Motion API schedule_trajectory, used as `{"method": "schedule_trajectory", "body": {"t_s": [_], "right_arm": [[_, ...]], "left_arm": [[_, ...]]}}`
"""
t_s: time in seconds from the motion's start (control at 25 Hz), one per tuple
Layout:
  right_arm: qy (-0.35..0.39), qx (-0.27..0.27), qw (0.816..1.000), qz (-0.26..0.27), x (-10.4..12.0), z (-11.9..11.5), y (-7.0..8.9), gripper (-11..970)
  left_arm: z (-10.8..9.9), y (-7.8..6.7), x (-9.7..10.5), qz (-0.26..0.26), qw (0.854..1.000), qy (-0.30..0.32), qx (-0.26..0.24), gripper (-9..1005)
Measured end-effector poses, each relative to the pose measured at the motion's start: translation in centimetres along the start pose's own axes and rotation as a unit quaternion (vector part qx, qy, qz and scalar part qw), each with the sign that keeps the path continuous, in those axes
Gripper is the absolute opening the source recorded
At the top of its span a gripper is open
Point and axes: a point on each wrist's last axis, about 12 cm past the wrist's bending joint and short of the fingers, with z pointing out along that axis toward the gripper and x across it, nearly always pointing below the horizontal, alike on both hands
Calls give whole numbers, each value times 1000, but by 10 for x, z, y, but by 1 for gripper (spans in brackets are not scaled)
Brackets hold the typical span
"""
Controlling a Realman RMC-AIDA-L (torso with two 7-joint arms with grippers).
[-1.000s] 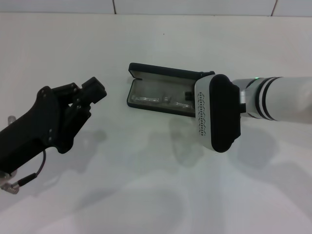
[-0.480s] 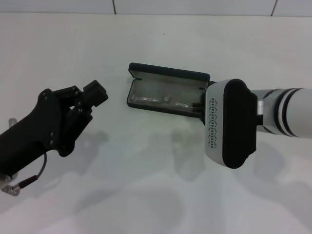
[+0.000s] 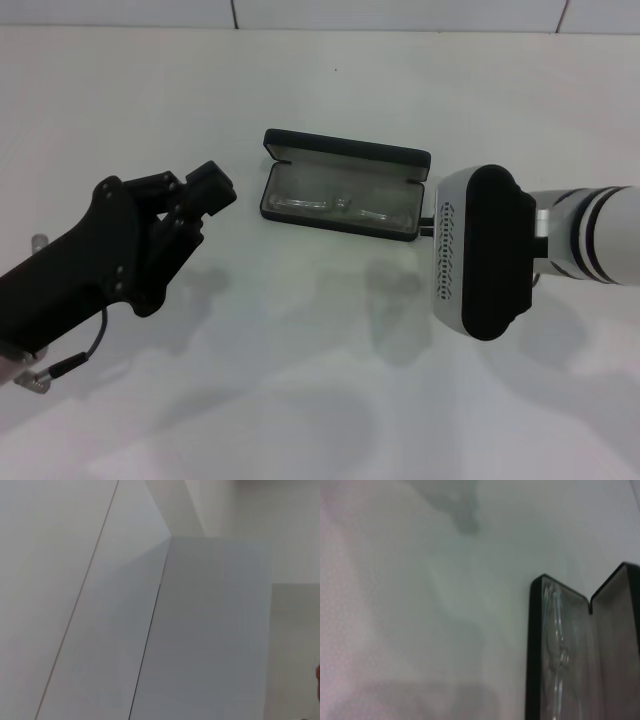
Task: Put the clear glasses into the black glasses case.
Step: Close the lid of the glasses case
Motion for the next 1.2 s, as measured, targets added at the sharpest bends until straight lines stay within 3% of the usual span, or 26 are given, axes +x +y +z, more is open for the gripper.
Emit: {"method": "schedule_trajectory", "body": {"t_s": [0.44, 1.2], "right_arm": [[1, -1, 1000, -4, 2, 20, -7, 33], [-7, 4, 1000, -13, -1, 31, -16, 35]], "left_arm": [[-2, 0, 0, 1, 1000, 0, -6, 72], [-4, -1, 2, 0, 1000, 1, -13, 73]]}}
